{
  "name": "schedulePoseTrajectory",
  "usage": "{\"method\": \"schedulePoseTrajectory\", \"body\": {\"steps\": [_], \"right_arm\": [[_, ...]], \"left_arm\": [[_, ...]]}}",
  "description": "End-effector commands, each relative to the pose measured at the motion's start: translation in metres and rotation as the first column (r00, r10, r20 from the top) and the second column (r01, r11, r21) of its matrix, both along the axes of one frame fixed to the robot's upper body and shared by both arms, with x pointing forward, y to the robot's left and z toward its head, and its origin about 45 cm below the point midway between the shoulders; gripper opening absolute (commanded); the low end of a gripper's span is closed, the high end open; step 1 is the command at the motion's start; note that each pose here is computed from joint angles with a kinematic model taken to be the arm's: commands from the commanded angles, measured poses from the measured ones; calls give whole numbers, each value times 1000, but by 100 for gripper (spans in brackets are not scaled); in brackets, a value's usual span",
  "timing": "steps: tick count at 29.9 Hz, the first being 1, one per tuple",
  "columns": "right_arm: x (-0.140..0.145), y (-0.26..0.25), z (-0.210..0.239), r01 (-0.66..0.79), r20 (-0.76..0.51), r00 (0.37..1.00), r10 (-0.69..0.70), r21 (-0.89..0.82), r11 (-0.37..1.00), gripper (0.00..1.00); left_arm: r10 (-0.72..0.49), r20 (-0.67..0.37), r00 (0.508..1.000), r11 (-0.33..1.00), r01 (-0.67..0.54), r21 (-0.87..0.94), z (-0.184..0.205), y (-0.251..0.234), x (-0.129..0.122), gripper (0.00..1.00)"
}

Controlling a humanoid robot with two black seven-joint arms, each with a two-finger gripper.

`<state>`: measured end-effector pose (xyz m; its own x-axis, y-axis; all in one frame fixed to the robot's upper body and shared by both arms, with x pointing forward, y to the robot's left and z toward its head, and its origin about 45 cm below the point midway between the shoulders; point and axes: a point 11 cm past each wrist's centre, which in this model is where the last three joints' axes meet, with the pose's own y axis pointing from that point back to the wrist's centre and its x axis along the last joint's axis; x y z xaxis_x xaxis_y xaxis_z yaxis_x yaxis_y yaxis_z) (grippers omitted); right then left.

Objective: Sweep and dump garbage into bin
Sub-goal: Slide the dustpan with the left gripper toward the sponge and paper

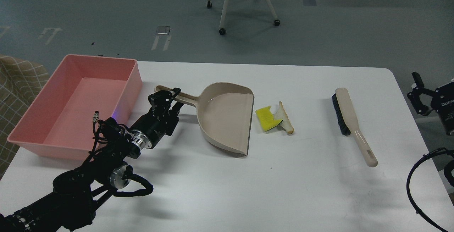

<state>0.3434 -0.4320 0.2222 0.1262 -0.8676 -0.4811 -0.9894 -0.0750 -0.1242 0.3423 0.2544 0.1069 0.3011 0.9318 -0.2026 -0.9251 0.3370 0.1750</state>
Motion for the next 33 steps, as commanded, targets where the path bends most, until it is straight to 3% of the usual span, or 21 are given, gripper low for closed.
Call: {"method": "schedulePoseTrajectory", "body": {"steps": [1, 5, 10, 26, 31, 33], "right_arm": [[0, 0, 1, 0, 2, 1000, 0, -1, 1000, 100], [0, 1, 2, -4, 5, 1000, 4, -2, 1000, 100], [-2, 0, -1, -2, -2, 1000, 2, -2, 1000, 100], [-4, -1, -3, 2, -9, 1000, -2, -2, 1000, 100], [-6, 0, -3, -1, -8, 1000, 1, -5, 1000, 100], [-6, 0, -3, -2, -7, 1000, 2, -5, 1000, 100]], "left_arm": [[-2, 2, 1000, 1000, 2, -2, 1, -1, 1, 39], [0, 15, 1000, 1000, 0, 3, 1, 1, 0, 27], [-5, 6, 1000, 1000, 5, 16, -3, 2, -1, 22], [-11, 2, 1000, 1000, 11, 11, -3, 0, -2, 20], [-10, 11, 1000, 1000, 10, 19, 0, 3, 1, 23], [-9, 16, 1000, 1000, 9, 20, 2, 3, 4, 28]]}}
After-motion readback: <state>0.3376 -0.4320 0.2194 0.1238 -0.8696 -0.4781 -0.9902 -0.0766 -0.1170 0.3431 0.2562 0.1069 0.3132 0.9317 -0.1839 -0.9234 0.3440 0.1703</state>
